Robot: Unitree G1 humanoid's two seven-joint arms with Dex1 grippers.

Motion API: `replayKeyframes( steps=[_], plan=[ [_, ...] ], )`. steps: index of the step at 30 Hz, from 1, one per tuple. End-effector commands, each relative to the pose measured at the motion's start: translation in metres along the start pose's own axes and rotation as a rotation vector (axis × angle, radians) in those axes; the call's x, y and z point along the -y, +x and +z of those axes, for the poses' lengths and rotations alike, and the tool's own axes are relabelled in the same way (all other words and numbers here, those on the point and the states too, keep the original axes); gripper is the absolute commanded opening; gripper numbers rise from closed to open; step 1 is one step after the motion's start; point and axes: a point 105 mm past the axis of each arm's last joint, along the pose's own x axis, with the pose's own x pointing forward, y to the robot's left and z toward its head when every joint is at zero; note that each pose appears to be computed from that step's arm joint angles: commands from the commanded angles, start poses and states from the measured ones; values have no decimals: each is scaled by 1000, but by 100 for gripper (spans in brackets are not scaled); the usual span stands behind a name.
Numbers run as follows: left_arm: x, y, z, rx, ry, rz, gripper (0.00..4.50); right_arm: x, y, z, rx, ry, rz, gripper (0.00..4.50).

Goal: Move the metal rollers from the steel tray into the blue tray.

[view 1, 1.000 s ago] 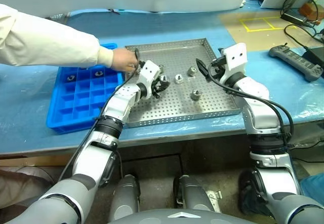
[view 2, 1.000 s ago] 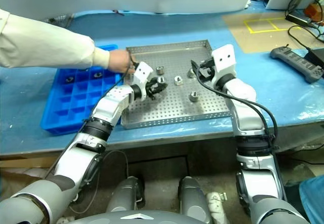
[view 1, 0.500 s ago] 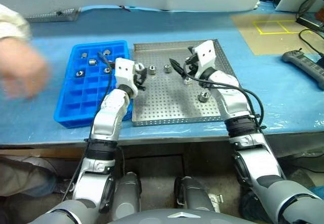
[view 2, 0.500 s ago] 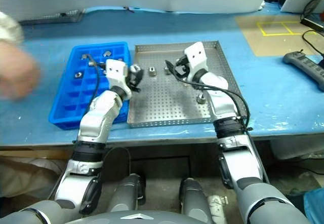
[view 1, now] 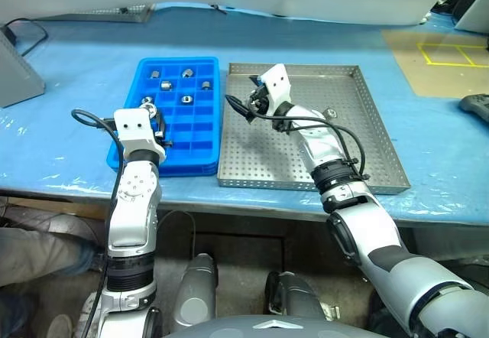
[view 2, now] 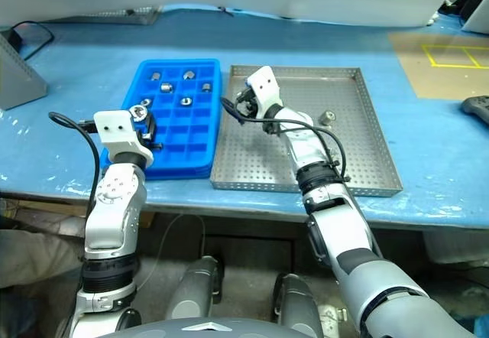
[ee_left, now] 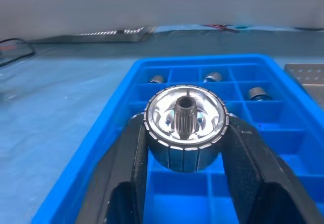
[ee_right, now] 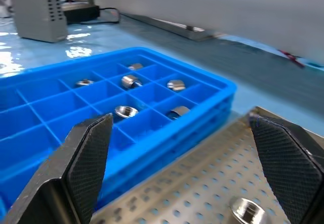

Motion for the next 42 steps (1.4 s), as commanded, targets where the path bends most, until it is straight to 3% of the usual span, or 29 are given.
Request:
replayKeyframes(
  steps=[1,5,9,24,25,30,37,42],
  plan=[
    [-23,3,24,76,36,148,171,-3,7,18,56,-36,28,450],
    [-47,14,13,3,60,324,171,-6,9,18,60,-38,41,450],
    [-49,23,0,-61,55,332,171,-6,9,19,66,-40,41,450],
    [-22,34,-30,-188,6,117,171,4,-1,15,54,-55,0,450],
    [-22,34,-32,-199,13,114,243,4,-2,15,54,-56,0,450],
    [-12,37,-31,-199,-36,50,397,7,-4,15,50,-65,-10,450],
    [22,68,-17,-141,-96,-95,397,27,-23,21,47,-98,-76,450],
    [79,89,3,-82,-130,-332,397,46,-47,26,51,-97,-163,450]
  ],
)
